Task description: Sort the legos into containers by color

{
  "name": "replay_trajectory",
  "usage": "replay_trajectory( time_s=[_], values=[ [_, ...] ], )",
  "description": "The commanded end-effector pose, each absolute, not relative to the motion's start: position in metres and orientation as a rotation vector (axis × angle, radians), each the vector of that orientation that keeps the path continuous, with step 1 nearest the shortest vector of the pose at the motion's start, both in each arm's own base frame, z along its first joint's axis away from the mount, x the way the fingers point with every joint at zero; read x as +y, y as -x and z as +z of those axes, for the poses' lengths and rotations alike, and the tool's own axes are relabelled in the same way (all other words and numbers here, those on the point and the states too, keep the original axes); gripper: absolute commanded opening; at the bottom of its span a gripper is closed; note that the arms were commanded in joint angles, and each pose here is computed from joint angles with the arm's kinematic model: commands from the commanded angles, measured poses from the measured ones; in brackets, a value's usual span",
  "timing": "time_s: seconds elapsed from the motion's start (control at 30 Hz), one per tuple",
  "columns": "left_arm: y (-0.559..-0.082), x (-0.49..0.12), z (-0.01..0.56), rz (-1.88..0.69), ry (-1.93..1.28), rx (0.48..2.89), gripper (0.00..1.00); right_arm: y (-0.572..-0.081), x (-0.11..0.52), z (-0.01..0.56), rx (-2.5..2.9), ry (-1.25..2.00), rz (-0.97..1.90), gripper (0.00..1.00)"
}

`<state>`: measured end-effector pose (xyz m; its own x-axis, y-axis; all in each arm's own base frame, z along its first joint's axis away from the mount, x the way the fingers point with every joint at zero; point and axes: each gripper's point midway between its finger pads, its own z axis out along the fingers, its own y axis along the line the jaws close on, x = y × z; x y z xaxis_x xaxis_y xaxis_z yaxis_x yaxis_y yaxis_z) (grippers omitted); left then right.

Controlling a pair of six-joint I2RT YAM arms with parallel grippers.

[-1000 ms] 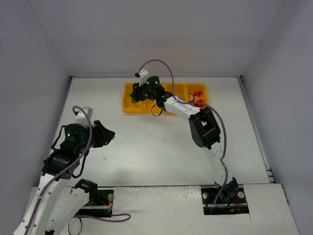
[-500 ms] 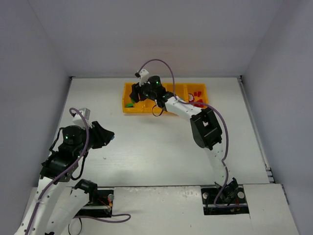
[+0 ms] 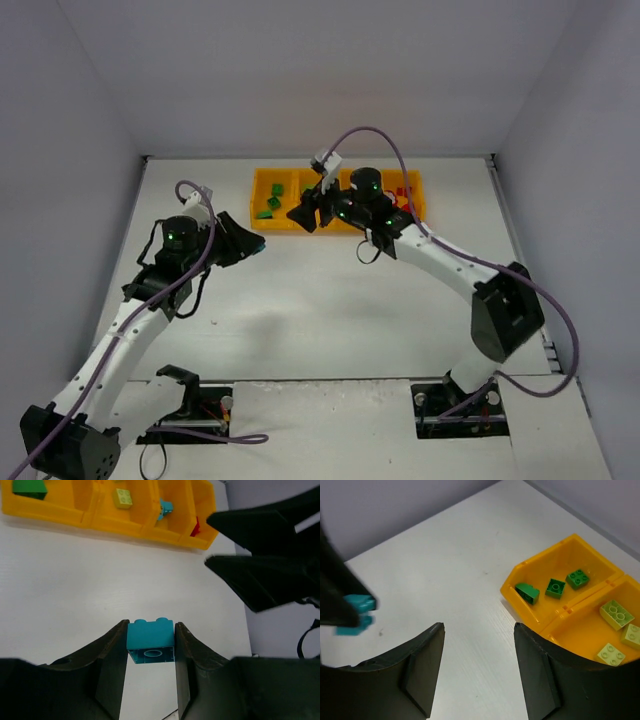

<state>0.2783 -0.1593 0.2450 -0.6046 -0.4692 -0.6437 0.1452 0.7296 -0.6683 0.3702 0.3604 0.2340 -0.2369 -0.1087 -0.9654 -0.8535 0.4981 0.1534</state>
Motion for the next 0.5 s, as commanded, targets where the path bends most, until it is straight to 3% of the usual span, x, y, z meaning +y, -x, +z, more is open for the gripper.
replay_trajectory(
  time_s=[0.0,0.47],
  values=[
    [-0.302,-0.184,0.313,-1.082,0.176,1.813,0.00,-0.346,0.346,0.287,1.506,0.835,0.897,0.54],
    [-0.337,-0.224,0.355,-1.383,0.183,1.661,0.00,-0.310,0.332,0.304,1.486,0.814,0.930,0.58]
  ],
)
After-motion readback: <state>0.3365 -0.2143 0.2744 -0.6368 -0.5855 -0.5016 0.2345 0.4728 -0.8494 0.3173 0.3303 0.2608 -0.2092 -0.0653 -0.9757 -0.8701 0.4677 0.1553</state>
